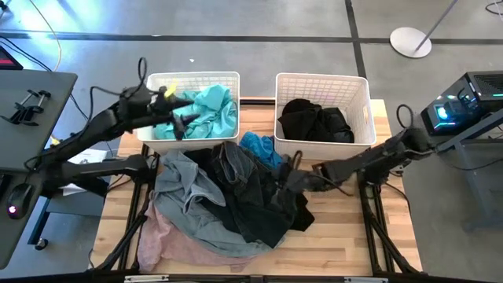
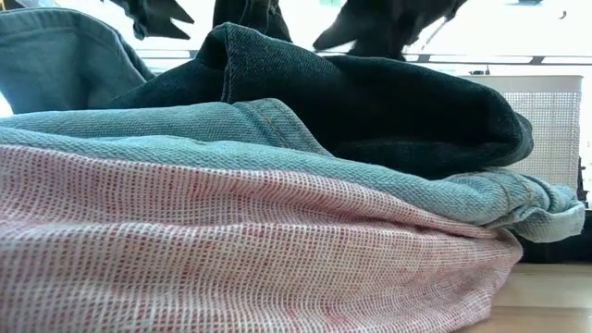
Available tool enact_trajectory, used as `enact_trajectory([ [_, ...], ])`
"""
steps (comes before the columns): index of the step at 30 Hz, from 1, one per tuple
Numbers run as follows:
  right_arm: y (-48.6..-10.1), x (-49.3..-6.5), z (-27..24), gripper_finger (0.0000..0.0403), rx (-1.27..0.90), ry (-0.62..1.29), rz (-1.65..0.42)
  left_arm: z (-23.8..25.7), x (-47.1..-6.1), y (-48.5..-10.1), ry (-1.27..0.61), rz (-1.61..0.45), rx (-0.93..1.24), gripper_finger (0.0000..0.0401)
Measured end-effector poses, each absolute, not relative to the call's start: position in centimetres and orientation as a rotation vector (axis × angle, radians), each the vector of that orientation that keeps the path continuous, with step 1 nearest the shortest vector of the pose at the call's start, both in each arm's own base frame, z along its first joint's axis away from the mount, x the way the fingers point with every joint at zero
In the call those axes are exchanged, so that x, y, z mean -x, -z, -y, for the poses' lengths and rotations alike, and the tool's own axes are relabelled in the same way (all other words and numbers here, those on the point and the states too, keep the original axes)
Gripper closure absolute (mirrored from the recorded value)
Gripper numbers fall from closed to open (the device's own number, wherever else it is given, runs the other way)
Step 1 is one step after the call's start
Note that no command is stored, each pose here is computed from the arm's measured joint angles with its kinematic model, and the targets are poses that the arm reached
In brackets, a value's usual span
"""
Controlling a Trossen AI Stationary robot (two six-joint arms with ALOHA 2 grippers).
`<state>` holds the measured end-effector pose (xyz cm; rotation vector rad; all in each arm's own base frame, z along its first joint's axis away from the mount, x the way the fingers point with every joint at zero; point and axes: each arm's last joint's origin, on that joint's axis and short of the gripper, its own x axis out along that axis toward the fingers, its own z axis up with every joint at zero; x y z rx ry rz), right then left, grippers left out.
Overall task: Sort clothes
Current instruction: Put the black denim pants into the right white bin
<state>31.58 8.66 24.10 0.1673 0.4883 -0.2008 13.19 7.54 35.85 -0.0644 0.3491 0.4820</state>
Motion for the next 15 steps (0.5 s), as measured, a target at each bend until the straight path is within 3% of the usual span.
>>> enact_trajectory([
  [8, -17.9, -36.4, -6.7, 0.0061, -0.363, 0.038, -0.538, -4.3, -13.8, -33.8, -0.348, -0.362, 0.101, 0.0162],
  [12, -14.8, -38.7, -7.2, 0.0059, -0.334, 0.01, -0.58, -3.4, -14.5, -31.1, -0.404, -0.44, 0.097, 0.0163],
  [15, -12.9, -40.3, -8.1, 0.0078, -0.285, -0.005, -0.628, -2.7, -14.8, -29.8, -0.41, -0.454, 0.076, 0.0163],
])
